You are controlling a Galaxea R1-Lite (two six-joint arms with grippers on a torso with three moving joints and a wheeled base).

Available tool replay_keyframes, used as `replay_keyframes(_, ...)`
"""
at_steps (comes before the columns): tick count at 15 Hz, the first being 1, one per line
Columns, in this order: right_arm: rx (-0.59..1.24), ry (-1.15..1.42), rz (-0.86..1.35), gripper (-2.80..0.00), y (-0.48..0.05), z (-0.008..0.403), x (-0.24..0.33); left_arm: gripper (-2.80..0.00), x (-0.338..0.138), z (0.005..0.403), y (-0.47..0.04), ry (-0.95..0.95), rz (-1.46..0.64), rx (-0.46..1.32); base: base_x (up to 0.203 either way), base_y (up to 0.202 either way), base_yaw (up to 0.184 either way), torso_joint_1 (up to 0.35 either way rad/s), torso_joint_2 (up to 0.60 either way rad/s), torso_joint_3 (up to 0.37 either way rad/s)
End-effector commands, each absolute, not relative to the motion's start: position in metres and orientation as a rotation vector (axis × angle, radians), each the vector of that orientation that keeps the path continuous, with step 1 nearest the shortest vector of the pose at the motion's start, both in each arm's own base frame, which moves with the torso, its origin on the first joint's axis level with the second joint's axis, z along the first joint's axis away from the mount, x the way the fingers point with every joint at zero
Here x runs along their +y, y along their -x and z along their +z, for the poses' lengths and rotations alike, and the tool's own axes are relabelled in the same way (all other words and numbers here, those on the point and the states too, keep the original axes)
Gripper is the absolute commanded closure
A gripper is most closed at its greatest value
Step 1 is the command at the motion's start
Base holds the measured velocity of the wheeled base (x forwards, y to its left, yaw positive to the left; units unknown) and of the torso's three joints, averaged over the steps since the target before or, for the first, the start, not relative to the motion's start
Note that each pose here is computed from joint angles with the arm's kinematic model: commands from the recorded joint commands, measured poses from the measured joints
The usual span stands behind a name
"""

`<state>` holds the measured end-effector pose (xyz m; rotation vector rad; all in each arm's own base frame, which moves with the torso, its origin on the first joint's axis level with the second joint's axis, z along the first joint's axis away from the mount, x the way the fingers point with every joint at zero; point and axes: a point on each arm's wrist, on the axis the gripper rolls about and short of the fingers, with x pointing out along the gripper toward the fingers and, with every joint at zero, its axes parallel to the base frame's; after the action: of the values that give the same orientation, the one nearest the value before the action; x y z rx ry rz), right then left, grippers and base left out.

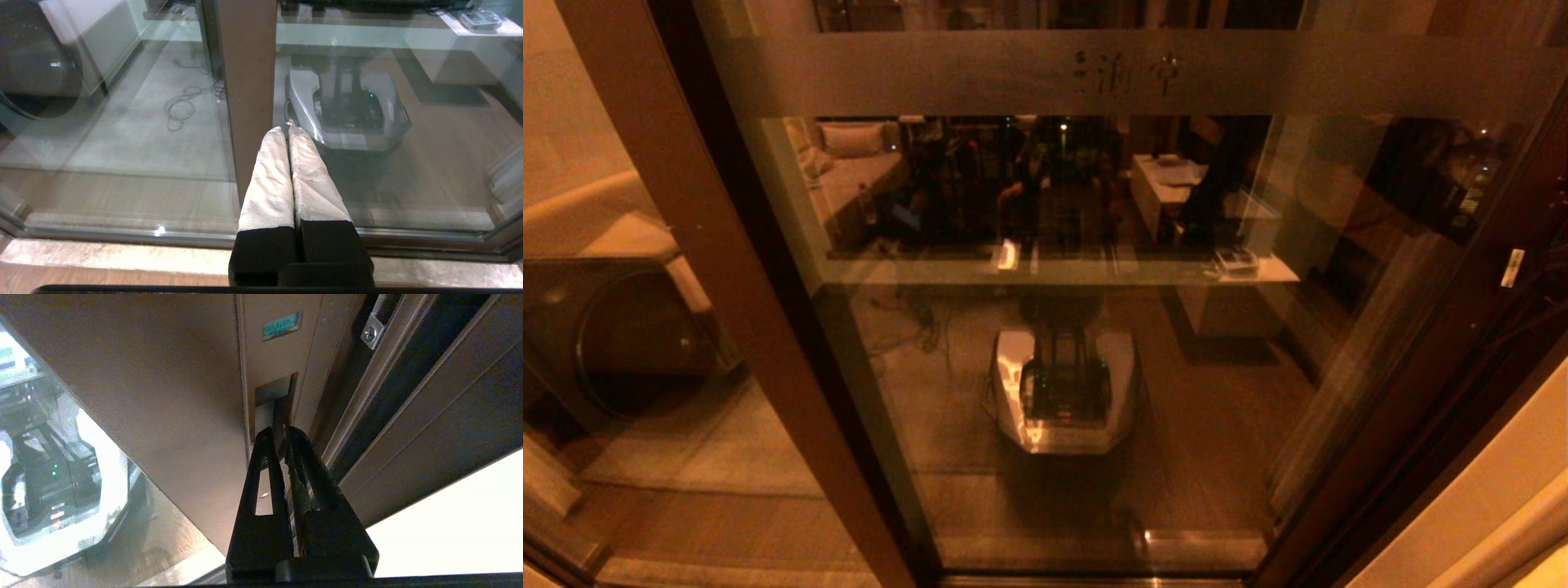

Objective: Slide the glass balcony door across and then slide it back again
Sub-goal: Close the slid door

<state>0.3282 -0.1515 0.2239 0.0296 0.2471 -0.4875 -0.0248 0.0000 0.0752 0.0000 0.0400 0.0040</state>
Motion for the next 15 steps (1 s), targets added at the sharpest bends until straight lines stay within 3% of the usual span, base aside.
replay_keyframes(1, 0.251, -0.029, -0.492, 0.0, -0.3301, 0.221, -0.1529, 0.0, 0.0, 0.0752, 0.0248, 0.0, 0.005, 0.04, 0.0, 0.0, 0.0, 0.0, 0.0, 0.0)
replay_keyframes(15, 0.249, -0.029, -0.51, 0.0, -0.3338, 0.2195, -0.162, 0.0, 0.0, 0.0752, 0.0248, 0.0, 0.005, 0.04, 0.0, 0.0, 0.0, 0.0, 0.0, 0.0)
